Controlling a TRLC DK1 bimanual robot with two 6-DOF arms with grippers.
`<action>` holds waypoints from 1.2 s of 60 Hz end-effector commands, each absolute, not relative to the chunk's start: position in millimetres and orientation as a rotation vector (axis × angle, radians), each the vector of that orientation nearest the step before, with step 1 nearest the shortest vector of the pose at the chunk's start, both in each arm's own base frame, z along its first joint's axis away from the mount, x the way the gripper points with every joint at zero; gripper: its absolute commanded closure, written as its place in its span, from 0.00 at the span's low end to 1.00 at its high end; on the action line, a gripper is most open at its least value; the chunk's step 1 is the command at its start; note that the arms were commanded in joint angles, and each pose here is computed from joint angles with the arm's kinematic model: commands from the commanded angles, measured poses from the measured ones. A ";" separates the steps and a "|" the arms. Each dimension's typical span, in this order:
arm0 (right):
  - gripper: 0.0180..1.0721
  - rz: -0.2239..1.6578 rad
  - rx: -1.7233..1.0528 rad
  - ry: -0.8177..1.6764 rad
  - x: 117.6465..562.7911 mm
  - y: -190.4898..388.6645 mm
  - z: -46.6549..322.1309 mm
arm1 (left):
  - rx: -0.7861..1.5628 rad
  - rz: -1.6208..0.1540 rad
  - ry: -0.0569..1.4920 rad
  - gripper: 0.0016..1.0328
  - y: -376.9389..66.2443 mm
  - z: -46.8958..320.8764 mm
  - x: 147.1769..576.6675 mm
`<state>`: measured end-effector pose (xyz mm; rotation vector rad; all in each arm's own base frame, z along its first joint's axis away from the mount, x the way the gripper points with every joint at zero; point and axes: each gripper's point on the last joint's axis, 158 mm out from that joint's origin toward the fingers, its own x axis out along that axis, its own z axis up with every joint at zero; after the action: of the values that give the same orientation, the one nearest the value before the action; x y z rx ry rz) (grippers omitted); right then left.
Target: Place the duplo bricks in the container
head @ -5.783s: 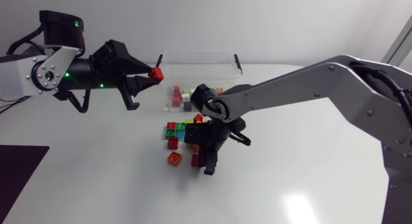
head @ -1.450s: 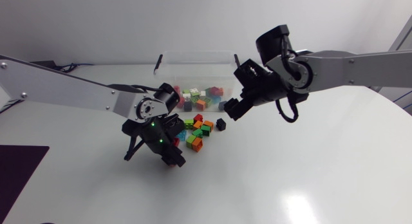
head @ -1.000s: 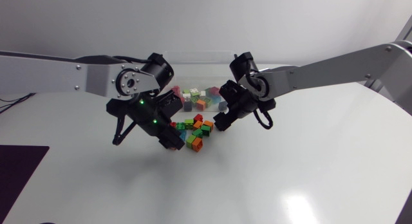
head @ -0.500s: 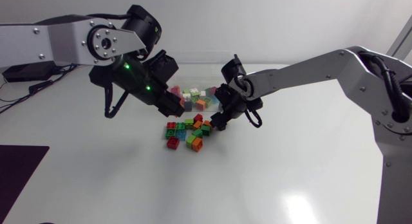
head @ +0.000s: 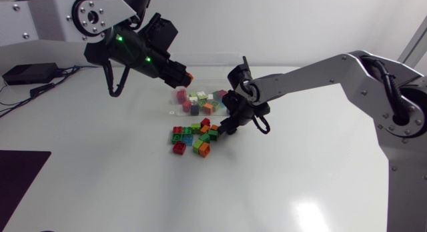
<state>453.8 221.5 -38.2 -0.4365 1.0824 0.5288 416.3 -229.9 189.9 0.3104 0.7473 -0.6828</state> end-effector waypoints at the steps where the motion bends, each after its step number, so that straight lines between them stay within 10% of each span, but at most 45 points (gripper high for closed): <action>1: 0.65 0.514 -0.433 1.122 450.7 220.5 -52.8 | 0.310 -0.688 0.674 0.77 -231.9 212.6 425.0; 72: 0.66 0.530 -0.373 0.782 415.7 204.8 147.8 | 0.234 -0.565 0.426 0.61 -201.5 211.7 557.4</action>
<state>420.0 199.9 134.2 -0.3763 0.8051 0.5169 543.1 -204.6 211.0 0.2348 0.4456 -0.5719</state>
